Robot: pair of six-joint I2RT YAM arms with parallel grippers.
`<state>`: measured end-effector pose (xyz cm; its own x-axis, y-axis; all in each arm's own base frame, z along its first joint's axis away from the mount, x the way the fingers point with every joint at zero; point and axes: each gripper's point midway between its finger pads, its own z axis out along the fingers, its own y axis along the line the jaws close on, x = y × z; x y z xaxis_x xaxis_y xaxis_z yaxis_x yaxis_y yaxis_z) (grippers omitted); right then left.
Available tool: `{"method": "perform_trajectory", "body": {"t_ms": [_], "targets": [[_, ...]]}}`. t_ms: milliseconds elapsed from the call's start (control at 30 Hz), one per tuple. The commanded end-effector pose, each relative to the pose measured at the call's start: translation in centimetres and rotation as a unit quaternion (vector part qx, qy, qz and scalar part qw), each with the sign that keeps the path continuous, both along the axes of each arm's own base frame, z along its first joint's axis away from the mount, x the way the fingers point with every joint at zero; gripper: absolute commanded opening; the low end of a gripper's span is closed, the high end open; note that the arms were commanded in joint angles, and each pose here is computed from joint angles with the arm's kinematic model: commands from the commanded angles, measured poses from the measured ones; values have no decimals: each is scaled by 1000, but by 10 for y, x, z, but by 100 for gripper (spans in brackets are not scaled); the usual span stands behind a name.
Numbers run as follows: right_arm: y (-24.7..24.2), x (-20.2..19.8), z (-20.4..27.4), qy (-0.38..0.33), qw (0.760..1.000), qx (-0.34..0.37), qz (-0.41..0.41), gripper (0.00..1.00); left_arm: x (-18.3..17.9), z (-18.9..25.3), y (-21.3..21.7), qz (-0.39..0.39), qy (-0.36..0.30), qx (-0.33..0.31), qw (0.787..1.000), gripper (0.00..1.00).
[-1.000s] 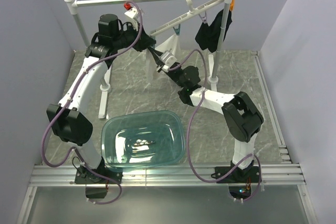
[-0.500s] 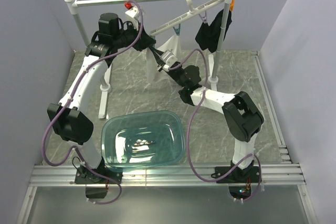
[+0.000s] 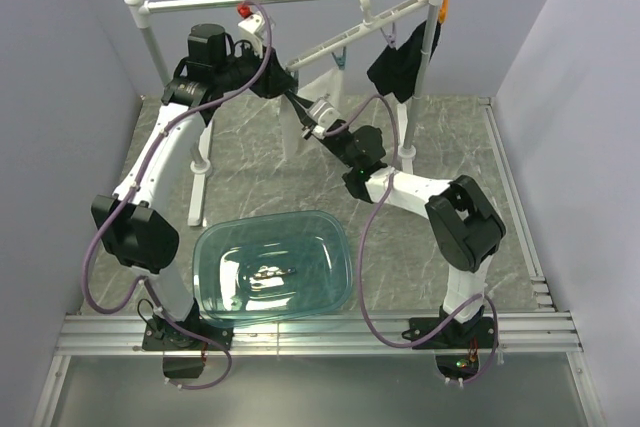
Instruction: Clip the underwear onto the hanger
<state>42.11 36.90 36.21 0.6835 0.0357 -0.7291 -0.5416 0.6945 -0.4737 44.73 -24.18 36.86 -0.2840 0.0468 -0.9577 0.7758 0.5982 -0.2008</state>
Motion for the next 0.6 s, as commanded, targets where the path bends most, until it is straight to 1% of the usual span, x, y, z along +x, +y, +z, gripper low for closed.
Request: {"method": "perform_trajectory", "body": {"t_ms": [0, 133, 333, 467, 500, 567], "targets": [[-32, -24, 70, -85, 994, 61, -14, 0, -10, -30, -2, -18, 83, -1, 996, 39], [-29, -25, 56, -77, 996, 48, -8, 0, -4, -10, 1, -7, 60, -24, 998, 48], [-30, -25, 47, -72, 997, 41, -8, 0, -1, -1, 9, 6, 50, -39, 998, 49], [-28, -27, 44, -68, 997, 39, -3, 0, -1, 11, 18, 14, 34, -65, 997, 50], [-29, -26, 43, -67, 997, 39, -5, 0, -6, 22, 23, 18, 27, -77, 997, 54], [-30, -27, 45, -66, 997, 41, -6, 0, -8, 27, 26, 16, -2, -90, 996, 60]]}}
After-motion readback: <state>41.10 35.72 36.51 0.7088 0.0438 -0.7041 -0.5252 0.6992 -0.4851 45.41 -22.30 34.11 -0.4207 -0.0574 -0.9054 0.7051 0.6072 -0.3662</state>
